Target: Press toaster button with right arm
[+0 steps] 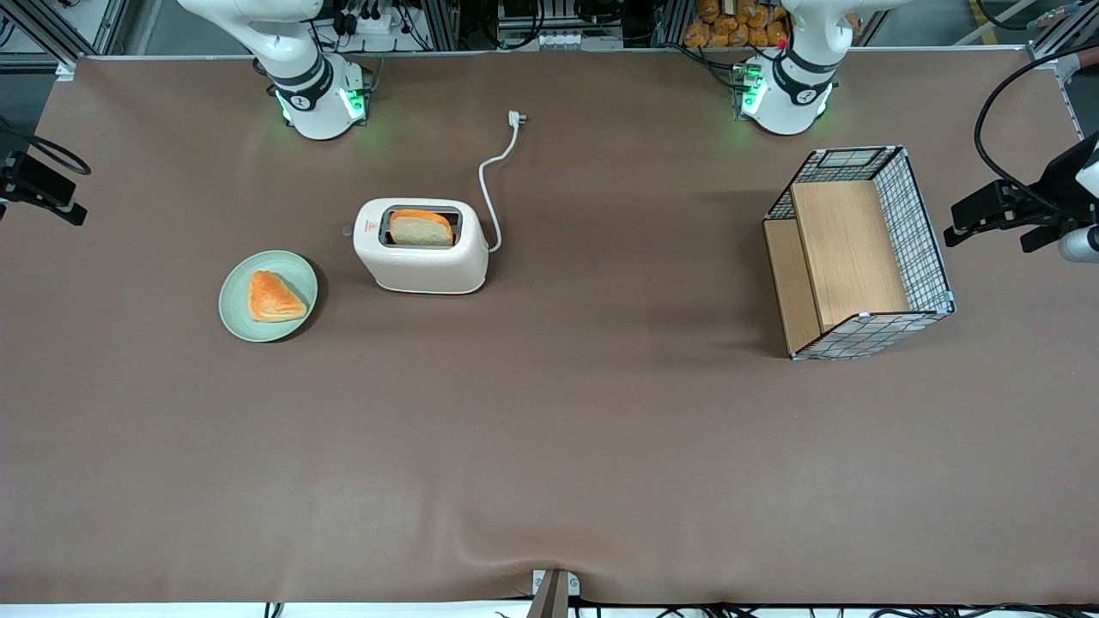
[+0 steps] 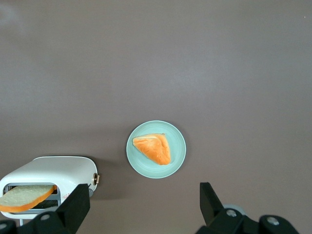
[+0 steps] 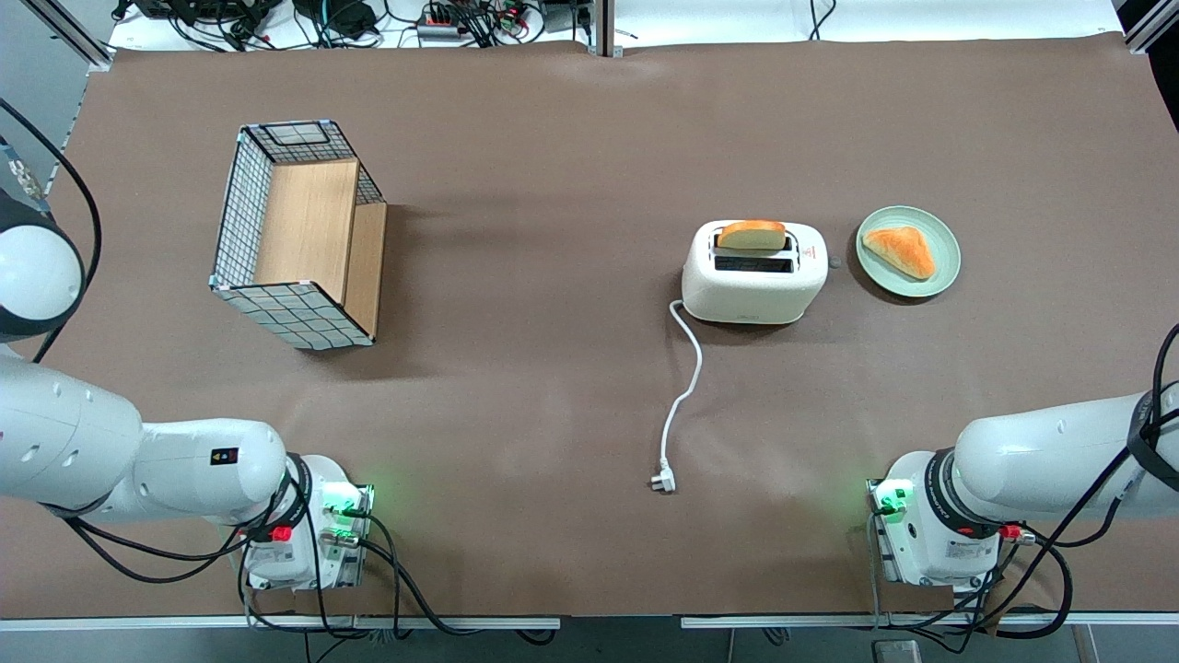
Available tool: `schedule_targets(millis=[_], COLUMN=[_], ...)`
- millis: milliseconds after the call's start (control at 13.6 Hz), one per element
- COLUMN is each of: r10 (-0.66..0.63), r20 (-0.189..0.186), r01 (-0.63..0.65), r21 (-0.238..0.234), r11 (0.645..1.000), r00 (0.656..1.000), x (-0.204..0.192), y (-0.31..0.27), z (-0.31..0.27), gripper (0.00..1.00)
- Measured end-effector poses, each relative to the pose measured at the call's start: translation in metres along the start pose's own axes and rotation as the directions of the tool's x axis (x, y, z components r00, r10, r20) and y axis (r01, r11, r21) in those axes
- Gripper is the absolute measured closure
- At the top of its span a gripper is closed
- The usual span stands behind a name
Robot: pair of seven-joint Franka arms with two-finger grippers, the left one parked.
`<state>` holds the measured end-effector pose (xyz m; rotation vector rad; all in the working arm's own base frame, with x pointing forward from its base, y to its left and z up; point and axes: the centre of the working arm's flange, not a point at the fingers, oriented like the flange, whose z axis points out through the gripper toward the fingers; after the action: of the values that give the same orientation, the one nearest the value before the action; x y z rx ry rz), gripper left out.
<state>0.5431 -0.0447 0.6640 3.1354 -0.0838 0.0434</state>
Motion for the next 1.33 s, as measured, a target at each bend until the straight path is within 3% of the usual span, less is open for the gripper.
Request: schedule_targets(millis=[442,736,1031,1325], r10=[0.0,-0.002,-0.003,-0.004], r20=[0.014,0.076,0.105,0.16], r01=[0.0,0.002,0.002,0.002], r21=[0.0,0.008,0.012,0.014], r11=[1.0,1.0,1.0,1.0], r00=[1.0,0.997,0.994,0.987], x=[0.0,-0.001,-0.003,-0.005], y=[0.0,-0.001,-0.002,-0.002], z=[0.003,0.014,0.02,0.041], gripper=[0.0,0.0,0.0,0.0])
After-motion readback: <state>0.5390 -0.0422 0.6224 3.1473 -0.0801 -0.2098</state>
